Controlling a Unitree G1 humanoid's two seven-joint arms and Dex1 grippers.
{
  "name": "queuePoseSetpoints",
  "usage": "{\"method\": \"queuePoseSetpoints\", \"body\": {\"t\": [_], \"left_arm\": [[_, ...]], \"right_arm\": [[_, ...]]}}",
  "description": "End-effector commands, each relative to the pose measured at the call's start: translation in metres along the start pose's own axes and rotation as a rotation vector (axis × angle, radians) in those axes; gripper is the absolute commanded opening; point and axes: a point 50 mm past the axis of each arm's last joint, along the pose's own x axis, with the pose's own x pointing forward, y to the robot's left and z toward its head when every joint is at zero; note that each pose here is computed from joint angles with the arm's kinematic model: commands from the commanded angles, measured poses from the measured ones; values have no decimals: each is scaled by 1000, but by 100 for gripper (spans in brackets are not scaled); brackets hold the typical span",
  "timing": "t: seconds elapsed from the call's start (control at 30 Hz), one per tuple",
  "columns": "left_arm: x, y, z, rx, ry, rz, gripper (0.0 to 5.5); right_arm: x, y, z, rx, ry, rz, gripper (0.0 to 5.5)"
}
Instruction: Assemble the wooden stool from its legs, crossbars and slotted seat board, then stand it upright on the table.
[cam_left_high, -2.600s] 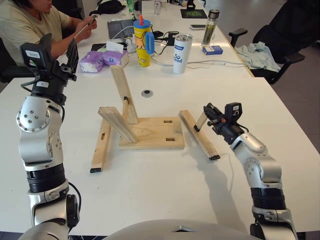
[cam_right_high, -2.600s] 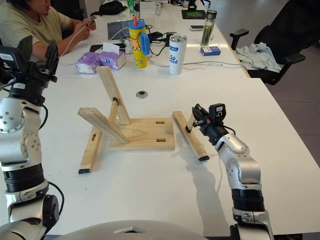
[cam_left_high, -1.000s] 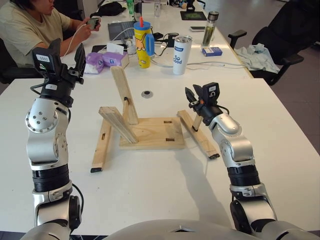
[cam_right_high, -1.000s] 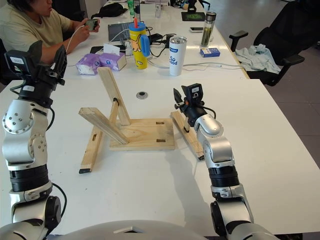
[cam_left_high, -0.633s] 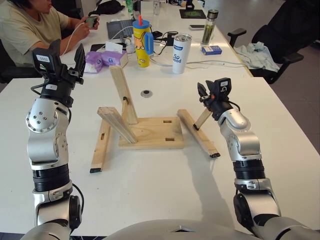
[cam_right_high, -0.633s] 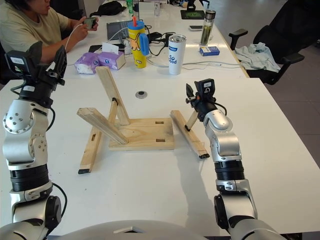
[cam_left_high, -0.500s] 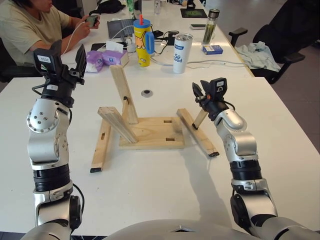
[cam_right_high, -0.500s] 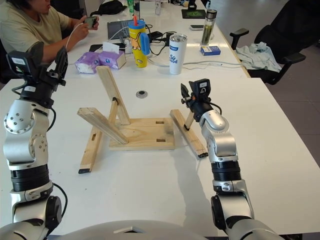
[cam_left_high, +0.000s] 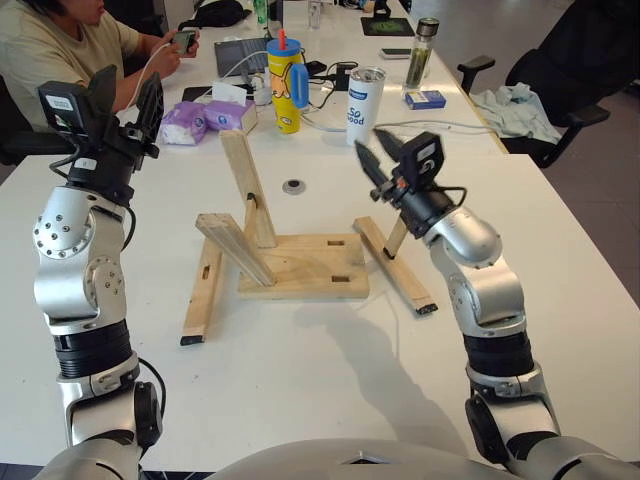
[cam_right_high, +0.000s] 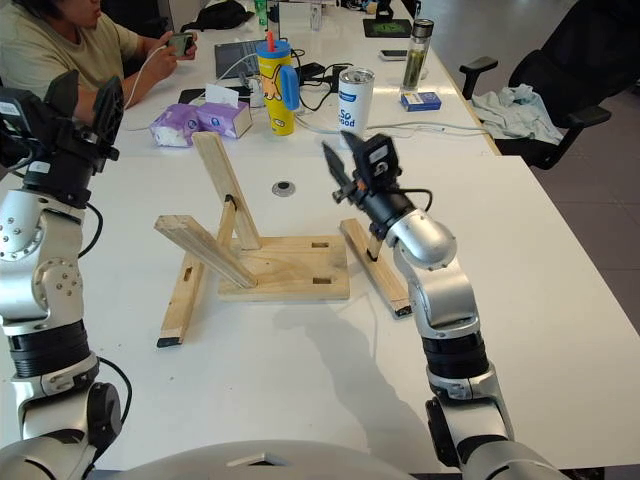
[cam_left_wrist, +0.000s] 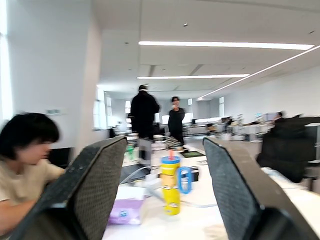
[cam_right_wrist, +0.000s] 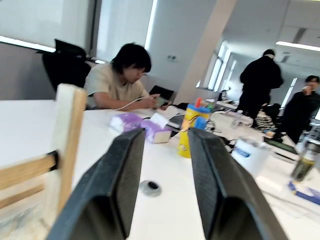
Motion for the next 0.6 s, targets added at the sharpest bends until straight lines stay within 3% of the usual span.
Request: {"method": "queuePoseSetpoints", "body": {"t": [0.03, 0.13, 0.27, 0.53, 0.6], "left_arm": [[-13, 9, 12, -128, 142, -240, 283], [-41, 6, 15, -200, 395, -512, 283], [-82, 5, 10, -231, 689, -687, 283], [-129, -27, -30, -278, 984, -850, 283], [-135, -36, -37, -295, 994, -858, 283]], "right_arm": [[-13, 12, -49, -54, 308, 76, 158], [-23, 15, -67, -124, 431, 114, 158], [-37, 15, -81, -196, 547, 171, 158], [-55, 18, -97, -342, 741, 404, 158], [-55, 20, -98, -336, 745, 433, 158]]}}
